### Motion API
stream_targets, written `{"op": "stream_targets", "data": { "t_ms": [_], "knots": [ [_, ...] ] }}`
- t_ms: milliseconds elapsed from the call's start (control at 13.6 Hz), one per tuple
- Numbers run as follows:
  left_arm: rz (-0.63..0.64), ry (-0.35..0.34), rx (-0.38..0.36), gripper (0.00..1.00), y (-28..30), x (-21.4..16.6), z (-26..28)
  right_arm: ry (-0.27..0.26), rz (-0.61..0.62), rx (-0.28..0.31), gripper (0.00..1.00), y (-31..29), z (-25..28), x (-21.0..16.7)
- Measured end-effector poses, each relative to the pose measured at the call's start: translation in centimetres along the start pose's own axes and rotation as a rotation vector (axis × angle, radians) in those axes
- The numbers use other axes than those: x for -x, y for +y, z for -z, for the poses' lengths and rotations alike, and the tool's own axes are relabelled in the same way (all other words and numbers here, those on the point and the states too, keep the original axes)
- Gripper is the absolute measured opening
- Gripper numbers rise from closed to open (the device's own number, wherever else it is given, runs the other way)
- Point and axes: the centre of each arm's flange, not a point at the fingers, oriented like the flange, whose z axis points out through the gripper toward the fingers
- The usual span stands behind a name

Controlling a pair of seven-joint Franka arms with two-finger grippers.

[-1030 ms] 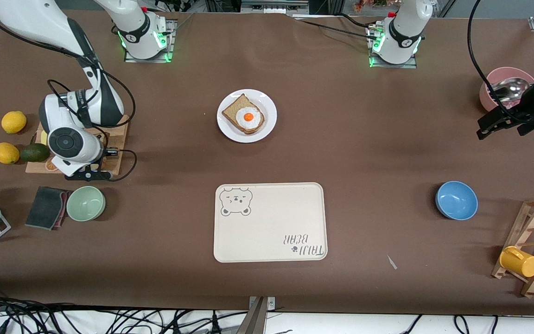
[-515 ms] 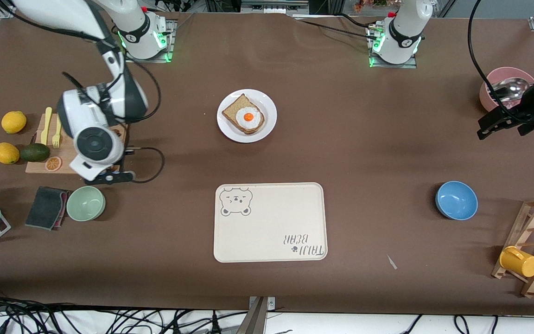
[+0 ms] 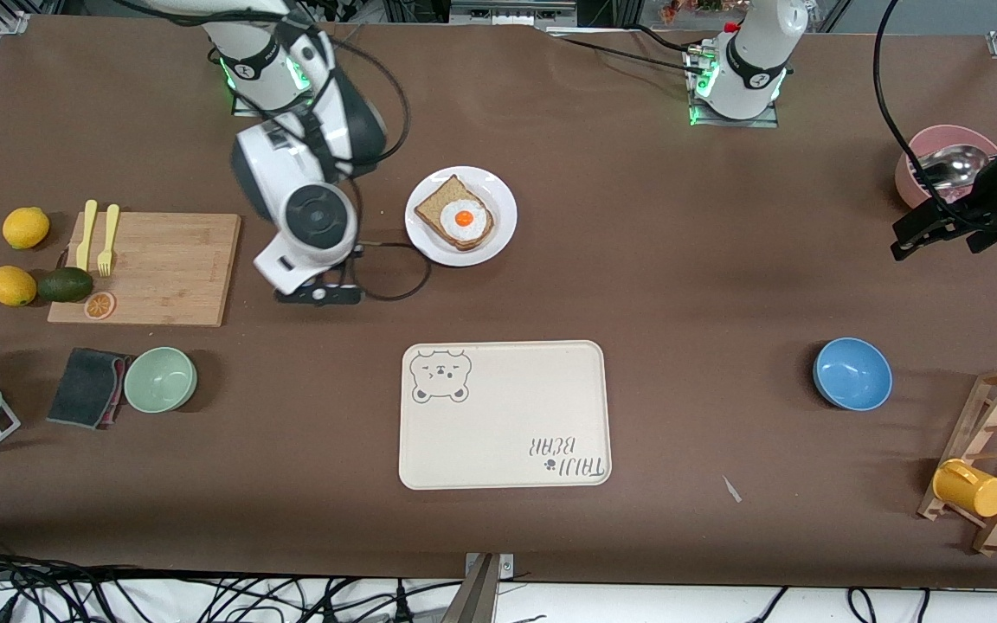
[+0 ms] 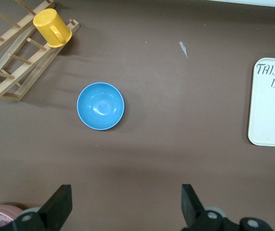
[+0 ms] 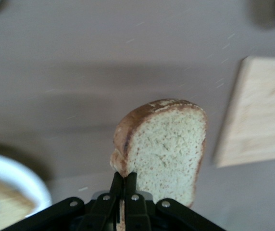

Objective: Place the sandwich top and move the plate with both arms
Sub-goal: 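Carry the bread slice with the right gripper onto the egg plate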

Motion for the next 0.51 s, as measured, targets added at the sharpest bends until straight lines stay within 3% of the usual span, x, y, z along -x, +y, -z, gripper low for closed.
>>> {"op": "stream_targets", "data": {
  "t_ms": [221,515],
  "knots": [
    [0.000,0.000,0.000,1.00,0.0,0.0,0.0,-0.005,-0.099,-0.054,0.05,-7.7,1.4,3.8],
    [0.000,0.001,0.000,1.00,0.0,0.0,0.0,0.024,-0.130,-0.020,0.05,-17.8,-0.7,9.5]
  ]
}}
